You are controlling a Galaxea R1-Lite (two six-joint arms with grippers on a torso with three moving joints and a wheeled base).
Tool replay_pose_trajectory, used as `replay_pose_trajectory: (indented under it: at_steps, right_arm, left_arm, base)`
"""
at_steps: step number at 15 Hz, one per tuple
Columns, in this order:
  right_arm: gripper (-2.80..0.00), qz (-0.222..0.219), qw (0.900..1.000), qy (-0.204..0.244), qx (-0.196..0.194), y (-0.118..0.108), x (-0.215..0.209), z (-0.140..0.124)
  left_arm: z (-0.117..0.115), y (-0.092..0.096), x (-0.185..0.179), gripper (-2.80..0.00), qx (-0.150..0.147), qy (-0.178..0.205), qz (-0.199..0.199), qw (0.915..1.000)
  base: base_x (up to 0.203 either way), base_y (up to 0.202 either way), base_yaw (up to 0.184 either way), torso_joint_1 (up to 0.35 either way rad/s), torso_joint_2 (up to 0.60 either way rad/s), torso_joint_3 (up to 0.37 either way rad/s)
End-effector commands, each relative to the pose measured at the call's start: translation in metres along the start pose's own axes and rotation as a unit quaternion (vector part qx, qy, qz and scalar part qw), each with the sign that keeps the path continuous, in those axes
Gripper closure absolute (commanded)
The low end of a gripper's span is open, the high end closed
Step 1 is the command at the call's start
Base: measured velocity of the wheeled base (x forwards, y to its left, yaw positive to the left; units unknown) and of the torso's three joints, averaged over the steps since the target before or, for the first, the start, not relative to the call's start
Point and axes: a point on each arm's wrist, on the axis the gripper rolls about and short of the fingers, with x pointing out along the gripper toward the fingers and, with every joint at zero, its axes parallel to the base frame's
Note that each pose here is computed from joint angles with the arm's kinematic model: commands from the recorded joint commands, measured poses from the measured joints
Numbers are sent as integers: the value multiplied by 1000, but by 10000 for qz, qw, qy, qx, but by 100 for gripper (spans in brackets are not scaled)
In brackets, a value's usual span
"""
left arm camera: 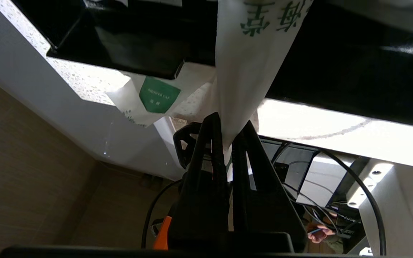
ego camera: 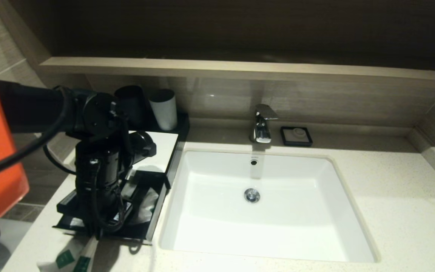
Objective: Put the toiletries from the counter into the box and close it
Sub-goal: Place the bathroom toiletry into the drawer
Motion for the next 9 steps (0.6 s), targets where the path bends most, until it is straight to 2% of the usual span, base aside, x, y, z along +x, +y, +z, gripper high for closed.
replay_pose_trajectory:
  at_steps: [1,4,9]
  right_arm:
    - [0,-1,10000,5,-1,0,0,0]
    - [0,-1,10000,5,-1,0,0,0]
    - [0,-1,10000,5,-1,0,0,0]
  left_arm:
    - [10,-2,8,0,-24,141,47,9999]
    - [18,4,10,0,-153,143,25,9998]
    - [27,5,3,0,-239,-91,-56,9997]
  base:
    - [0,0,0,0,0,0]
    - [0,0,0,0,0,0]
    - [0,0,0,0,0,0]
